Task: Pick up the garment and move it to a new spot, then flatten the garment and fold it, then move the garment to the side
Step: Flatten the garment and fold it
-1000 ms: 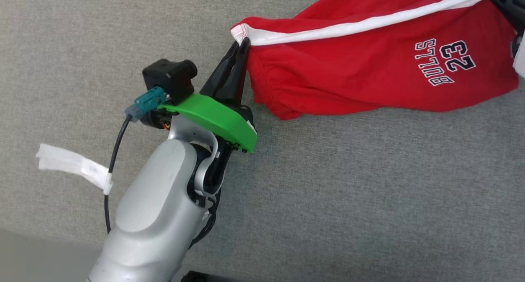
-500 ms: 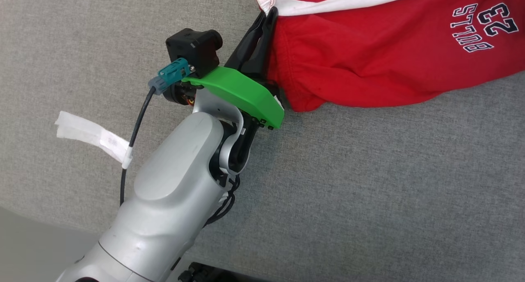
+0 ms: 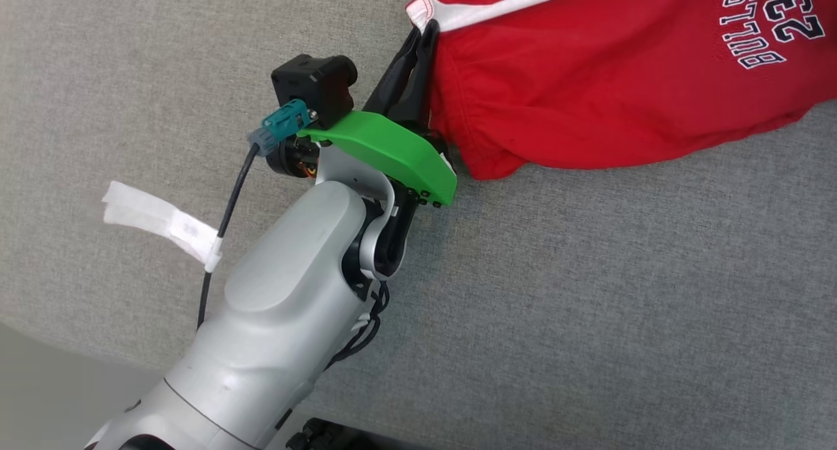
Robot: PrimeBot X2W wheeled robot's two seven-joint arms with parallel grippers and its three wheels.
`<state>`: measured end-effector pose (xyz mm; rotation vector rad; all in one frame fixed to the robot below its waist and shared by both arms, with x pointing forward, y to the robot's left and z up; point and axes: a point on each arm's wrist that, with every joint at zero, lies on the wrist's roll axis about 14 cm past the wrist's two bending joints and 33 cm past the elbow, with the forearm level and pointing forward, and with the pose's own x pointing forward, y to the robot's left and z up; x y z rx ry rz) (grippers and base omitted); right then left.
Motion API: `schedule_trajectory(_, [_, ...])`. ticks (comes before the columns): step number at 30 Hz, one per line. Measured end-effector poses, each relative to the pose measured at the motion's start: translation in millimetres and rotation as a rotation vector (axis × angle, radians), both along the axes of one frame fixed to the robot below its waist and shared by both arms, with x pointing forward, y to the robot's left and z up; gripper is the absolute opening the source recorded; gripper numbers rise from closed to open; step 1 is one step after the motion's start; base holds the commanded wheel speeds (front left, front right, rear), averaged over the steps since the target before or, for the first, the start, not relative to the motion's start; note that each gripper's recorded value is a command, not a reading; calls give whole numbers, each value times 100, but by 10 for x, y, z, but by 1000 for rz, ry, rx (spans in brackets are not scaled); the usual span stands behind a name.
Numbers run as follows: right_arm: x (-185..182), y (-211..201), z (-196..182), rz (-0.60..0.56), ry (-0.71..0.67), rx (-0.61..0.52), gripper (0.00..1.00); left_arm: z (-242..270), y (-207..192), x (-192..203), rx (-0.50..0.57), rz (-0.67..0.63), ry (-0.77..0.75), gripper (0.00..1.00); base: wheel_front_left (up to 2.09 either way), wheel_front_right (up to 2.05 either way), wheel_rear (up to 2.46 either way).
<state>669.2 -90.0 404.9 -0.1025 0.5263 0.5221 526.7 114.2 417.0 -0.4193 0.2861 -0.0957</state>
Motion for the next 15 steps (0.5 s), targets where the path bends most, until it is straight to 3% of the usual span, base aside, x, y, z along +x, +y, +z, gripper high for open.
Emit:
schedule_trajectory(1, [13, 0, 9, -3, -14, 1, 81, -20, -1, -6, 2, 3, 7, 22, 0, 0, 0])
schedule_trajectory(2, [32, -12, 23, -13, -26, 7, 100, -22, 14, -2, 7, 13, 5, 44, 0, 0, 0])
schedule_trajectory(3, [40, -25, 20, -21, -28, 10, 100, -15, 16, 3, 9, 16, 1, 93, 0, 0, 0])
schedule_trajectory(4, [31, -27, 2, -25, -20, 11, 100, -13, 13, 6, 8, 16, 0, 100, 0, 0, 0])
schedule_trajectory(12, [29, -156, 185, -55, -101, 46, 100, 21, 137, -23, 31, 63, -25, 100, 0, 0, 0])
schedule_trajectory(15, [-198, -114, -5, -17, -11, 14, 100, 123, 264, -88, 55, 107, -71, 100, 0, 0, 0])
